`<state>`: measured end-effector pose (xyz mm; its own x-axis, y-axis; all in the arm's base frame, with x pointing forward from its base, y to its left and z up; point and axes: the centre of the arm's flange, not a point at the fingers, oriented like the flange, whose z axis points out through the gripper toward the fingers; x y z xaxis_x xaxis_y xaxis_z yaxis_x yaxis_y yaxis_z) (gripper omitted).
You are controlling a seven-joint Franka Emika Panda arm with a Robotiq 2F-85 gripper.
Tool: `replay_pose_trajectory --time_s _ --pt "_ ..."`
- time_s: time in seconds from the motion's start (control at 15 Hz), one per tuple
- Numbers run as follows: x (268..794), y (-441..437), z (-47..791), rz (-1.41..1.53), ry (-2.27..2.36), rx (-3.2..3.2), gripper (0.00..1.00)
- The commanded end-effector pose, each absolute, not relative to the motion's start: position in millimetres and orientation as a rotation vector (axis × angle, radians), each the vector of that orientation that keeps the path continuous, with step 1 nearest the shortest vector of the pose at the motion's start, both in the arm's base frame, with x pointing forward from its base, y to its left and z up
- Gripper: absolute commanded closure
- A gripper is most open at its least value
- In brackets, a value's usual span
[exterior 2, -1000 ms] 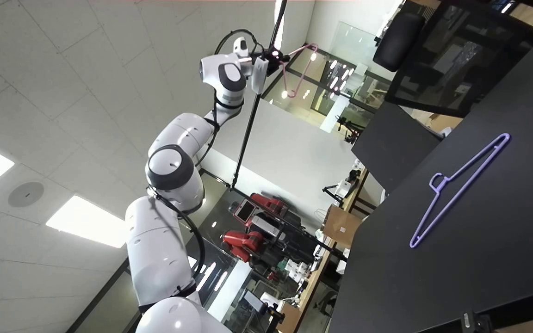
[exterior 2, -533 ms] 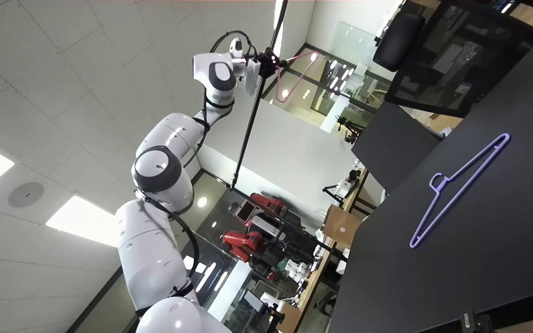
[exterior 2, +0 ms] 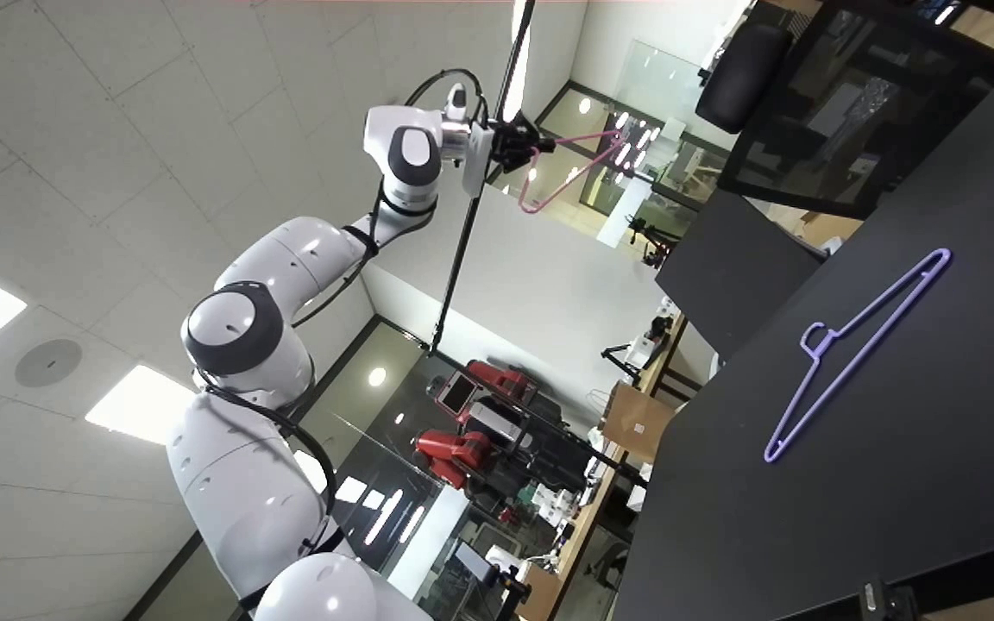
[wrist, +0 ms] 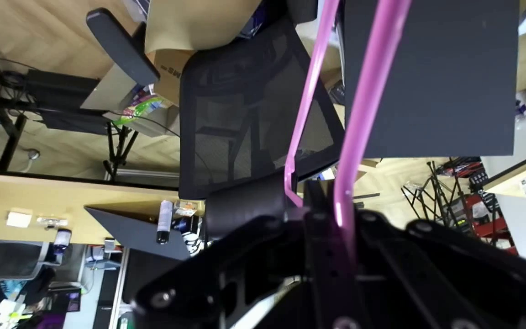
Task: Remove the pink hanger from the rail
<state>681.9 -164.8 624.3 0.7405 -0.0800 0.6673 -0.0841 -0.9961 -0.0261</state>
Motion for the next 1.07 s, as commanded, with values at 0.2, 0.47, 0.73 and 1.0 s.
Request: replay_pose_trajectory --time_s 0.2,0.47,0.73,1.0 --pt "605 -204 518 1.03 -0.221 2.86 0.98" --pt "579 -256 421 0.919 -0.303 2.72 0.98" --pt "534 -308 309 0.755 -0.357 2.611 0.98" --pt "484 -364 200 0.666 -0.453 2.453 0.98"
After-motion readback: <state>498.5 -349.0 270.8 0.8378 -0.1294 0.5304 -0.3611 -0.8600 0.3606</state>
